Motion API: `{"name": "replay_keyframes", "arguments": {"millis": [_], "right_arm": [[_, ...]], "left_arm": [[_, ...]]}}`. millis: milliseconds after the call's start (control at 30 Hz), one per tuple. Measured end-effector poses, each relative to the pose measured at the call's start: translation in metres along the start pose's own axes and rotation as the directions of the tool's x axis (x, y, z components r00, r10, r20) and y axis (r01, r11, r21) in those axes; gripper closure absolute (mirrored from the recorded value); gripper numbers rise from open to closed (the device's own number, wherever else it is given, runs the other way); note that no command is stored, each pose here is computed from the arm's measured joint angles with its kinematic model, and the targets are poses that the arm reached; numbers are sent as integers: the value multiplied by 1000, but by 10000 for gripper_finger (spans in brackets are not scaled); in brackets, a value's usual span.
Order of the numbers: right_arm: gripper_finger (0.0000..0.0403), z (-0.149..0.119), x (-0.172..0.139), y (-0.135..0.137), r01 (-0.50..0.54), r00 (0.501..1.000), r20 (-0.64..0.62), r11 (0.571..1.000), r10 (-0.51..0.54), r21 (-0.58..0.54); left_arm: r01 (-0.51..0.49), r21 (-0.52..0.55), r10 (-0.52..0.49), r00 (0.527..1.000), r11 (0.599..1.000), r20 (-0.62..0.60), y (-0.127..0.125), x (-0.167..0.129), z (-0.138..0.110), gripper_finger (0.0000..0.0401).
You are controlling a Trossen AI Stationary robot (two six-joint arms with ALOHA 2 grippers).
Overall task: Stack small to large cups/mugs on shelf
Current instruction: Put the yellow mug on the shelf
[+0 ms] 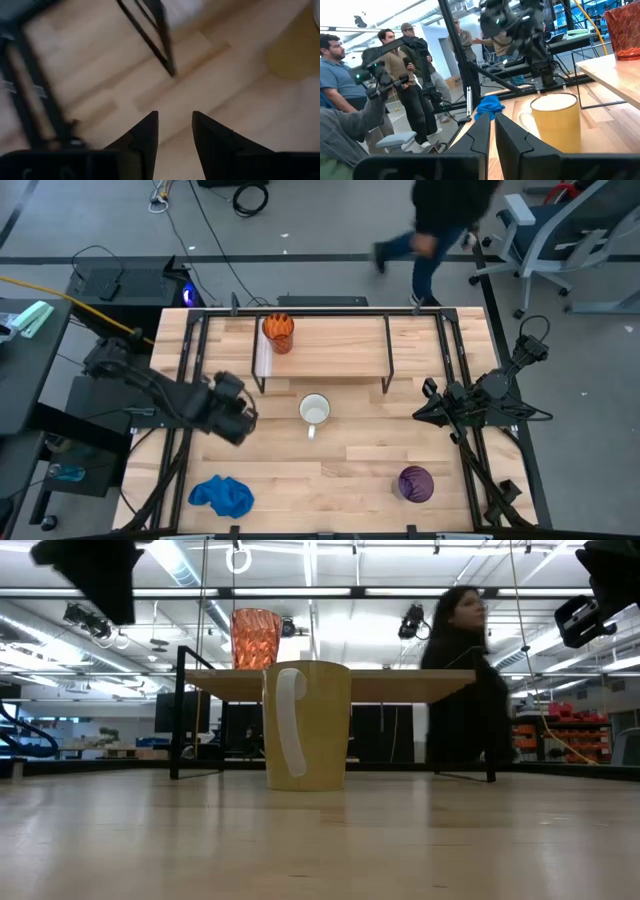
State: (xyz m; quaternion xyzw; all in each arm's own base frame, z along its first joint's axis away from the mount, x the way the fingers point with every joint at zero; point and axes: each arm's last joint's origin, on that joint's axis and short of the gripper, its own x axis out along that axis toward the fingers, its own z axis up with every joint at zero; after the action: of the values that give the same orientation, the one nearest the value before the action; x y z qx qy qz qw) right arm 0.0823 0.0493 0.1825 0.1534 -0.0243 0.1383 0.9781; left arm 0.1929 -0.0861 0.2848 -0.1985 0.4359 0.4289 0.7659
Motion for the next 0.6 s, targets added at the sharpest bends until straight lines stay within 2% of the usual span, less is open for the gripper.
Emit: {"name": "replay_keyframes", "arguments": {"millis": [133,300,467,600], "right_arm": [[369,0,0,0,0,1000,1,1000,0,0],[369,0,0,0,0,1000,1,1000,0,0],[369,0,0,0,0,1000,1,1000,0,0],[369,0,0,0,0,1000,1,1000,0,-1]], "left_arm": [[113,-29,-113,993,993,16,-13,23,-26,273],[232,-62,-230,972,971,39,-24,50,-41,272],[261,-127,-253,964,957,77,-25,68,-41,279],[289,-203,-268,955,935,126,-29,75,-28,284]]}}
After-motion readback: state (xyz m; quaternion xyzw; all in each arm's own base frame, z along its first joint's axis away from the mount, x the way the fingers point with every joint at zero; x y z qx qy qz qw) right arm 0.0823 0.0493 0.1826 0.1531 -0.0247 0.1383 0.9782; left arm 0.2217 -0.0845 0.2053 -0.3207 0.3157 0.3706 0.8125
